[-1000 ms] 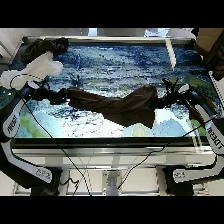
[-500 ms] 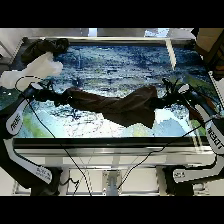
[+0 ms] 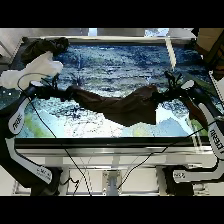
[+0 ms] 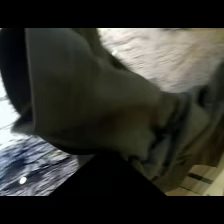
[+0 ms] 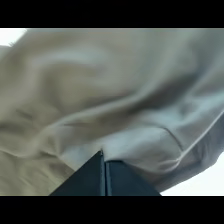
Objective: Fold the shirts.
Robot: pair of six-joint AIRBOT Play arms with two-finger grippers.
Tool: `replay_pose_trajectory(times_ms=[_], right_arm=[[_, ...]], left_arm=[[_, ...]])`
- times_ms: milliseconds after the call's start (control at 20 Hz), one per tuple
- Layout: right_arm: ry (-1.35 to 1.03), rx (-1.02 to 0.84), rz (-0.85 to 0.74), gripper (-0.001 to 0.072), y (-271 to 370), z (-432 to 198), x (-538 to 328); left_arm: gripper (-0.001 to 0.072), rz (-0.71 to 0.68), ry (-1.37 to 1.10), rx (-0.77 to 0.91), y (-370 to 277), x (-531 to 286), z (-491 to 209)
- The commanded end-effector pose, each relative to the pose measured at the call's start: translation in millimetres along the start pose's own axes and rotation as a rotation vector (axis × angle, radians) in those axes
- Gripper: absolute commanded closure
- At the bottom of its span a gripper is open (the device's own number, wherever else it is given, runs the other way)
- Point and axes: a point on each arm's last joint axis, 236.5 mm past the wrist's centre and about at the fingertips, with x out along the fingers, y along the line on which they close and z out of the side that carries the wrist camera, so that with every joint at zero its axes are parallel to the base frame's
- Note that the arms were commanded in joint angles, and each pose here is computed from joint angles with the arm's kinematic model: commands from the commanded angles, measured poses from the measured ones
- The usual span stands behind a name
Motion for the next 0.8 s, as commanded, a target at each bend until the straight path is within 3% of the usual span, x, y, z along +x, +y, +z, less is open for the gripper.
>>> replay_pose_trajectory(times_ms=[0,300,500,750], right_arm=[[-0.202,-0.082,-0.015,0.0686,19.4,61.7,-49.9],[-0.548,-0.101,-0.150,0.0687,1.3,143.8,-185.8],[-0.536,-0.024,-0.200,0.0687,-34.1,134.5,-215.3],[-0.481,-0.065,-0.157,0.0687,-18.5,125.6,-204.8]], left_arm=[[0.0695,-0.154,-0.114,0.154,-78.2,-35.5,39.7],[0.0696,-0.131,-0.345,0.301,-140.0,-139.0,97.1],[0.0696,-0.071,-0.450,0.252,-123.9,-201.4,107.6],[0.0697,-0.069,-0.489,0.248,-134.9,-228.0,103.1]])
